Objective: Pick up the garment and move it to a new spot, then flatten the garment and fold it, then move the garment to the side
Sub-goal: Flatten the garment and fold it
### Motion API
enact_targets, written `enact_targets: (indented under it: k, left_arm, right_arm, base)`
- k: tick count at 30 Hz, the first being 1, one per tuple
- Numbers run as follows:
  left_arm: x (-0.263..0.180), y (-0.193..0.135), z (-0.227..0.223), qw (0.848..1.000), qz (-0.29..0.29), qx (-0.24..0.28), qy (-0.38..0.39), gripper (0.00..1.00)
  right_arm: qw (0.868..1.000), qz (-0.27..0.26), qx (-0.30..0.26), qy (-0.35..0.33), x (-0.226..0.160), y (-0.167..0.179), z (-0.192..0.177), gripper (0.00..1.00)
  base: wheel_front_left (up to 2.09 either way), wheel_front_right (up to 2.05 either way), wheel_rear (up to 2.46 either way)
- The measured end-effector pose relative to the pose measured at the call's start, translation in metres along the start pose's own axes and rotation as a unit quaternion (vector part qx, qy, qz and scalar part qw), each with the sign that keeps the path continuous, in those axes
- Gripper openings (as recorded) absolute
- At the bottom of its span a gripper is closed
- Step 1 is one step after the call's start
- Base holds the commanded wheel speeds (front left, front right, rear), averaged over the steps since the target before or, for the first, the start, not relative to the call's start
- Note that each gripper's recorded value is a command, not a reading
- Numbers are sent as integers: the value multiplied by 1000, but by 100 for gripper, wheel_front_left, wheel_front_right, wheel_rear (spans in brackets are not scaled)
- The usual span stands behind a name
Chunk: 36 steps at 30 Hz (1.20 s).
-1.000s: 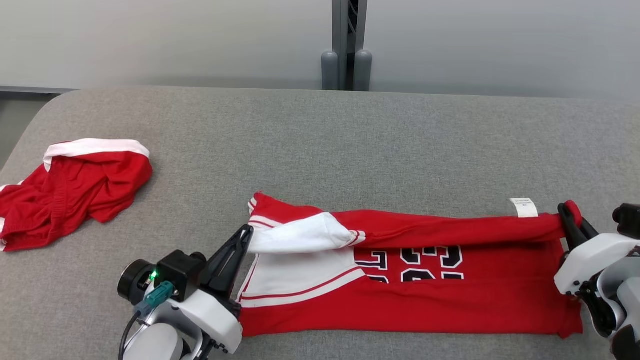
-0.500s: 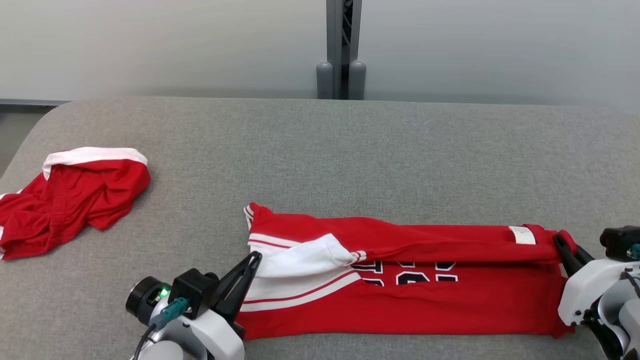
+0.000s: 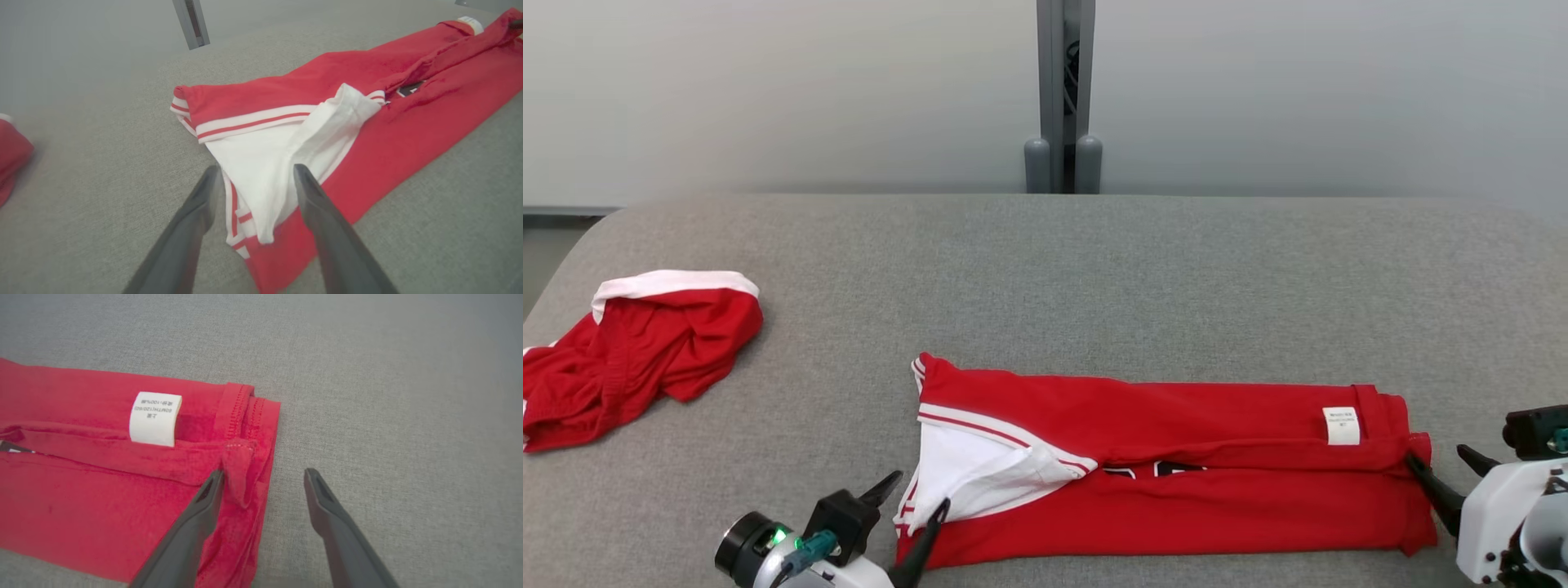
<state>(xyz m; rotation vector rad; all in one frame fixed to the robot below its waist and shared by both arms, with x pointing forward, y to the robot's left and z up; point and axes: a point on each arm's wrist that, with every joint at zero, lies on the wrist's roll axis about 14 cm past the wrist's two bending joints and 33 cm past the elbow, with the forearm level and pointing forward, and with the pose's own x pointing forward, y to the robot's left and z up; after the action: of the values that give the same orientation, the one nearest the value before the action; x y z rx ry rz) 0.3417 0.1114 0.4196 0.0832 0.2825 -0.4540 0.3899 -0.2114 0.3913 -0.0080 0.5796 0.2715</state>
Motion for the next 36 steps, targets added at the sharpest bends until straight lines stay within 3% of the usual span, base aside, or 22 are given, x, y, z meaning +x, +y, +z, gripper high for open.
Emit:
enact_targets:
  k: [4, 8, 13, 19, 26, 36]
  left_arm:
    - [-4, -5, -12, 1000, -5, -5, 28, 100]
    - [-2, -3, -1, 1000, 0, -8, 9, 100]
    - [4, 8, 31, 997, 36, -29, -57, 100]
    - [13, 28, 78, 984, 91, -56, -140, 100]
    - [14, 40, 109, 969, 133, -78, -193, 100]
    - [6, 40, 94, 964, 165, -91, -188, 100]
  right_arm:
    - [1000, -11, 5, -5, -13, -14, 6, 100]
    - [996, -40, 28, -71, -21, -35, 38, 100]
    - [982, -48, 84, -165, -26, -37, 76, 100]
    - [959, -50, 111, -256, -40, -37, 118, 100]
    - [940, -66, 152, -298, -54, -24, 101, 100]
    - [933, -97, 212, -274, -57, -12, 50, 100]
  base:
    - [0, 0, 0]
    - [0, 0, 0]
    - [0, 0, 0]
    - [0, 0, 0]
    - [0, 0, 0]
    - [0, 0, 0]
